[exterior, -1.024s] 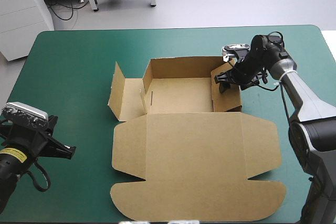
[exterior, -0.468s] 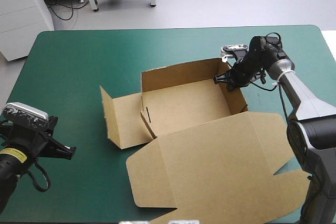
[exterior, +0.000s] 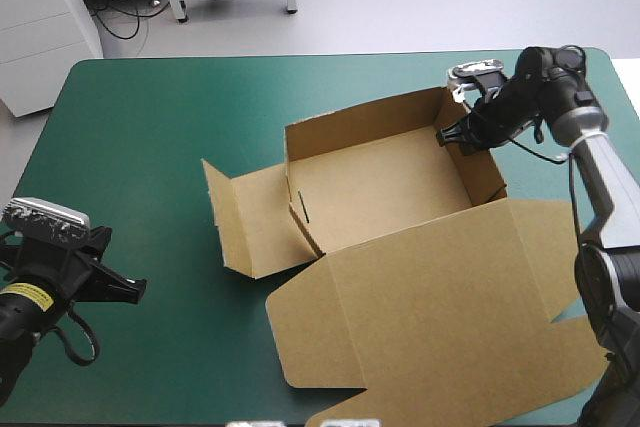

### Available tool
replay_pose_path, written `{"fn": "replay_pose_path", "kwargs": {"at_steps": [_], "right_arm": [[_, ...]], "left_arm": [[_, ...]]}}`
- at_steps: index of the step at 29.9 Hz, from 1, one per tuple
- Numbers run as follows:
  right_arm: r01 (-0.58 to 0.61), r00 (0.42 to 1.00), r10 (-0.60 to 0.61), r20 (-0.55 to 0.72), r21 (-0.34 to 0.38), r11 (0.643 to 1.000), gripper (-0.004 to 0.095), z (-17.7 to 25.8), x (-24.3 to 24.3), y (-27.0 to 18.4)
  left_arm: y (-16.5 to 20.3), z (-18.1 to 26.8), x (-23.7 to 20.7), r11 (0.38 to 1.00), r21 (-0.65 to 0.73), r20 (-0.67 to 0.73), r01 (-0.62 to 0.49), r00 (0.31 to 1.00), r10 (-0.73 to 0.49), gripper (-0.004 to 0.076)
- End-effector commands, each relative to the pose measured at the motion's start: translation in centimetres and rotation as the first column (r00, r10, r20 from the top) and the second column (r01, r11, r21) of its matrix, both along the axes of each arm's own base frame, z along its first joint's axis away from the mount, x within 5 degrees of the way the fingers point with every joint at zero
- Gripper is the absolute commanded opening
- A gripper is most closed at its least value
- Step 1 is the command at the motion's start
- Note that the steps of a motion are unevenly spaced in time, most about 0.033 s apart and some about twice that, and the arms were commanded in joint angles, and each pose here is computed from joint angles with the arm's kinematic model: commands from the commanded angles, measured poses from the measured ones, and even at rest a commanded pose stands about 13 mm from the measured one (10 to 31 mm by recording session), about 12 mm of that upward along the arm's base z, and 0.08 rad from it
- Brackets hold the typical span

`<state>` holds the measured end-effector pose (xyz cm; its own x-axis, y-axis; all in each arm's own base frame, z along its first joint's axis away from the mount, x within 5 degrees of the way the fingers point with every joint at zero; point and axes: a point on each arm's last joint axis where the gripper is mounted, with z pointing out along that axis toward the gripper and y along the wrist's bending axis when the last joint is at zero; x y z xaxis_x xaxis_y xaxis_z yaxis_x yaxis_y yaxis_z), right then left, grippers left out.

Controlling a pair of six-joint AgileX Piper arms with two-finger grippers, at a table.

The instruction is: Fold the box

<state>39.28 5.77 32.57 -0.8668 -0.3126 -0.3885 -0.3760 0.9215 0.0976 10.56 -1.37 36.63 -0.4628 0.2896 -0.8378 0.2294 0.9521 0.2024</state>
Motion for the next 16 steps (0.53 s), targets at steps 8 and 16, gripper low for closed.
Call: {"fn": "replay_pose_path", "kwargs": {"at_steps": [8, 16], "right_arm": [[0.016, 0.969, -0.052, 0.242, 0.147, 0.989, -0.0023, 9.1, -4.8, -4.4], [0.01, 0.959, -0.039, 0.279, 0.104, 0.995, -0.0023, 10.1, -5.8, -4.6]], "left_arm": [[-1.2, -0.6, 4.5, 0.99, -0.134, -0.074, -0.042, 0.997, 0.033, -0.0006], [-3.4, -3.2, 9.4, 0.954, -0.298, -0.173, 0.014, 0.982, -0.068, -0.0006]]}}
